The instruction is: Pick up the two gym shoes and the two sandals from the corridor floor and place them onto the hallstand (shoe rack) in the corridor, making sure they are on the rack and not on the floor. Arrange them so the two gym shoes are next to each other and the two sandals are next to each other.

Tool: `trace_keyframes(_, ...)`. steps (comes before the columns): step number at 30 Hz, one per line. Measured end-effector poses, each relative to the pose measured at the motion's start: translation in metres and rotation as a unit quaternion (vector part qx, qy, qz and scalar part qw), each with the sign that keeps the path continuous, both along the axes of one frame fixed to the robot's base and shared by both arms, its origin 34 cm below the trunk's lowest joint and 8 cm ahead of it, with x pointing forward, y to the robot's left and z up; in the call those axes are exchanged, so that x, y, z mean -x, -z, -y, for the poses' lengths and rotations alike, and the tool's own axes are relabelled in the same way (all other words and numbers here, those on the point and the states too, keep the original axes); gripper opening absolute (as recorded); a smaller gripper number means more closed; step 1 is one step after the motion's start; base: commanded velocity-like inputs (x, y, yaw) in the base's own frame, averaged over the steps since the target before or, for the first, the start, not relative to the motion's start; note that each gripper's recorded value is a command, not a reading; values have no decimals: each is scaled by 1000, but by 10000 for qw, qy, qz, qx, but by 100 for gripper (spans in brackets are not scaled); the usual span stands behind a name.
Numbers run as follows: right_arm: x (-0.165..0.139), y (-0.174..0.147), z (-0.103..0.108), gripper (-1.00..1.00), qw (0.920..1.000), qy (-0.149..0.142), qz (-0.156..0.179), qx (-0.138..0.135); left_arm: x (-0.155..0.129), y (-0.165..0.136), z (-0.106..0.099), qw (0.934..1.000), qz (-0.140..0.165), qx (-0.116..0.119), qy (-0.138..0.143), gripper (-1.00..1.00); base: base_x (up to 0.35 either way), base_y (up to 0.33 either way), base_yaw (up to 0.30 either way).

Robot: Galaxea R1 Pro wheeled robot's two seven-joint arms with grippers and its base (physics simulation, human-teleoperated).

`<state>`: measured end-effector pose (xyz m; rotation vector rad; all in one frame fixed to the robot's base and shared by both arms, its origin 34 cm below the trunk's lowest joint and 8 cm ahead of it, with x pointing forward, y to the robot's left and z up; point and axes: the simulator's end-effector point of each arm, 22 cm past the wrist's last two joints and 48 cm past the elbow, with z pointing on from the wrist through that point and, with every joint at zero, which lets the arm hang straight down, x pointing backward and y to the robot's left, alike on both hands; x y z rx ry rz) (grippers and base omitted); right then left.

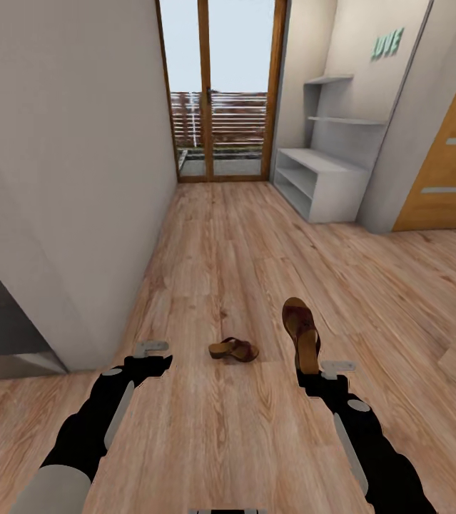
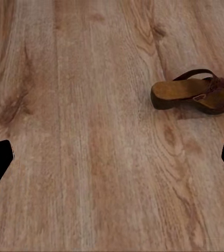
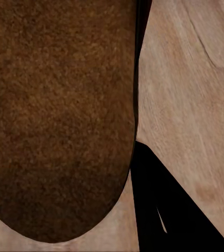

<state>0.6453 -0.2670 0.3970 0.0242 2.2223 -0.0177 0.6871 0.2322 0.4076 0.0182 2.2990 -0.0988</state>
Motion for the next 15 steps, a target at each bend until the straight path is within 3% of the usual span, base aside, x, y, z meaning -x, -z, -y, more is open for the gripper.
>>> trace_keyframes(5, 0, 0, 0, -100, 10000, 1, 1, -2, 0, 0, 0, 10000, 1, 0, 0, 100, 297, 229, -84)
trace_keyframes(15, 0, -2, 0, -100, 10000, 2, 17, -4, 0, -2, 0, 10000, 16, 0, 0, 100, 295, 230, -231)
